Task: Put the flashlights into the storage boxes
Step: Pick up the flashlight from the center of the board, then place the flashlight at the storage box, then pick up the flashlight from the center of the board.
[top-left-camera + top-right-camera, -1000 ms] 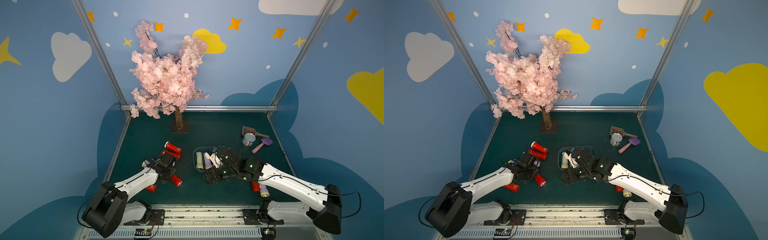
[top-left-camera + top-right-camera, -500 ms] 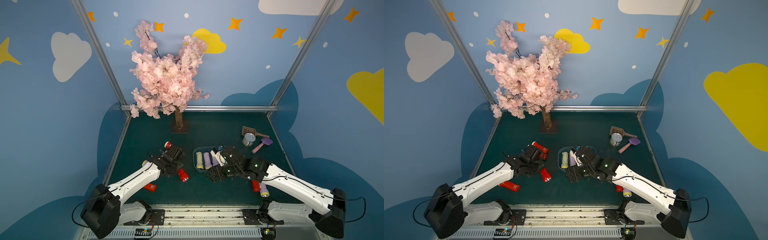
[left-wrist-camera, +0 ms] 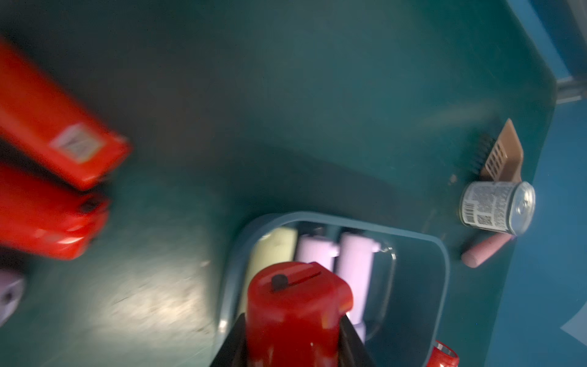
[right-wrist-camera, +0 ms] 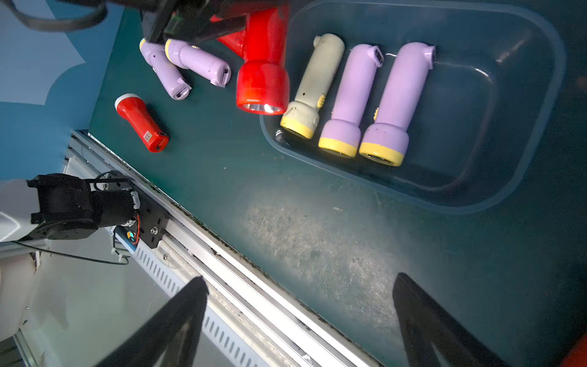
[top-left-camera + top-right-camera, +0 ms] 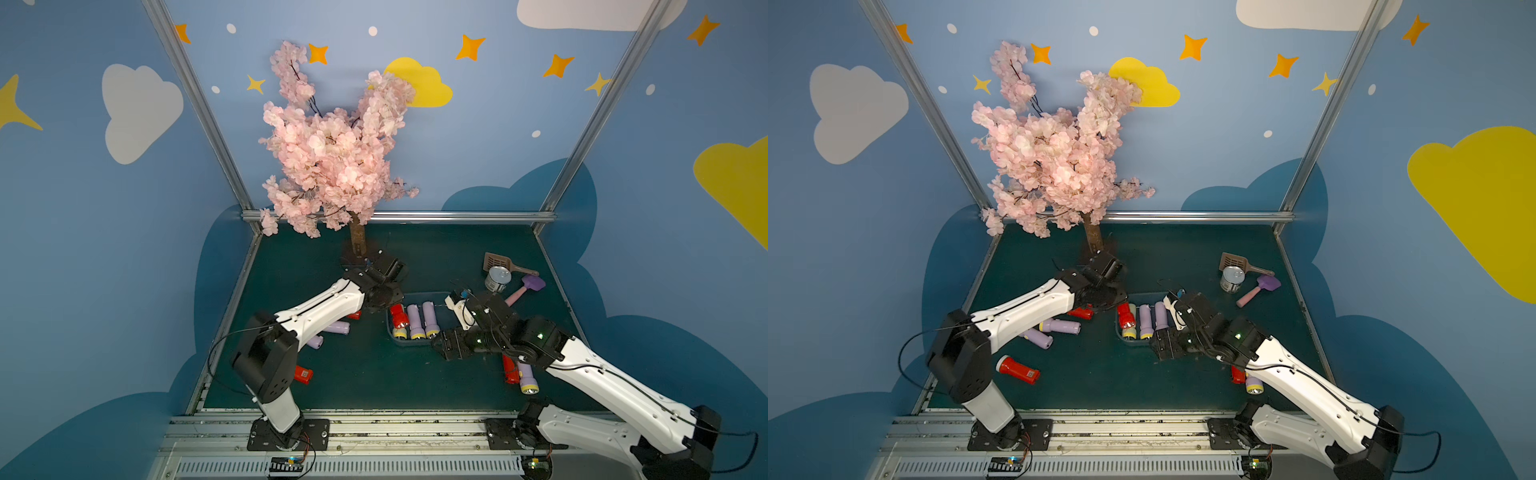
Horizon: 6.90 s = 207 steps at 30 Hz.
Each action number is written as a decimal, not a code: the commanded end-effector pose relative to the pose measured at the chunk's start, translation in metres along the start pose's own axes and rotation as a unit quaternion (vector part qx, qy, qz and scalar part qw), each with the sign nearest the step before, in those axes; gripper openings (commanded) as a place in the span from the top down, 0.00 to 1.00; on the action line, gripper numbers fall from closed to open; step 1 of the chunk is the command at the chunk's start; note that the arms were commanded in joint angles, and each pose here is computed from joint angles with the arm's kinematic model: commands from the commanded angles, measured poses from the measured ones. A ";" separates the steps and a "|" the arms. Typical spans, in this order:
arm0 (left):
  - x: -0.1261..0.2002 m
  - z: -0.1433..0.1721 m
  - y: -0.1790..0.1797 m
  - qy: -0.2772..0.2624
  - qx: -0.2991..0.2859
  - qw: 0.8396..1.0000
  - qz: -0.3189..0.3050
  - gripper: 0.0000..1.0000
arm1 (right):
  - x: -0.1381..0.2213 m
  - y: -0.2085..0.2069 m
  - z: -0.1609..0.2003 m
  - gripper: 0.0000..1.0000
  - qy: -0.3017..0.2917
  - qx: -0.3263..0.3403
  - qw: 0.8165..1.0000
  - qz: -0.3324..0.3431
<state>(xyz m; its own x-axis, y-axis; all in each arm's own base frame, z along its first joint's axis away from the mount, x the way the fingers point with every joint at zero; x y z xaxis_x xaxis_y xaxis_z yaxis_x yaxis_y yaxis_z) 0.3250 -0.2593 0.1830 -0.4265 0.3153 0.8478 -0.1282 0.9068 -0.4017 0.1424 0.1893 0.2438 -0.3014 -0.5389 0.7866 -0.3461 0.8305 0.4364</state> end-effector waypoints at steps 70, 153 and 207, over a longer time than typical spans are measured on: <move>-0.031 0.037 -0.118 0.045 -0.150 0.982 0.102 0.45 | 0.042 -0.029 0.012 0.08 -0.027 -0.051 0.997 0.042; 0.064 0.144 0.288 -0.013 0.302 0.915 -0.266 0.50 | -0.042 -0.010 -0.020 0.09 0.034 -0.019 0.997 -0.073; 0.030 0.041 0.028 -0.018 -0.009 0.999 -0.034 0.79 | -0.014 -0.036 -0.002 0.09 0.028 -0.023 0.998 0.048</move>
<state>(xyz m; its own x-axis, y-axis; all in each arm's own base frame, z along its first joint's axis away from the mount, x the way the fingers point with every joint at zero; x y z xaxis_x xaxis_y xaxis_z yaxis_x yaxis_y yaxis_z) 0.2565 -0.2123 0.1718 -0.4171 0.1766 0.8915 -0.2432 0.9234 -0.2968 0.1670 0.1835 0.2245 -0.2765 -0.5110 0.8139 -0.3208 0.8474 0.4230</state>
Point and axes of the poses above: each gripper's point midway between its finger pads, its own x axis back along the fingers, its own y axis along the line the jaws close on, z = x × y, the point moved 6 cm from there along x, back along the fingers, and after that the axes turned 7 degrees about -x, right-handed, at the moved point
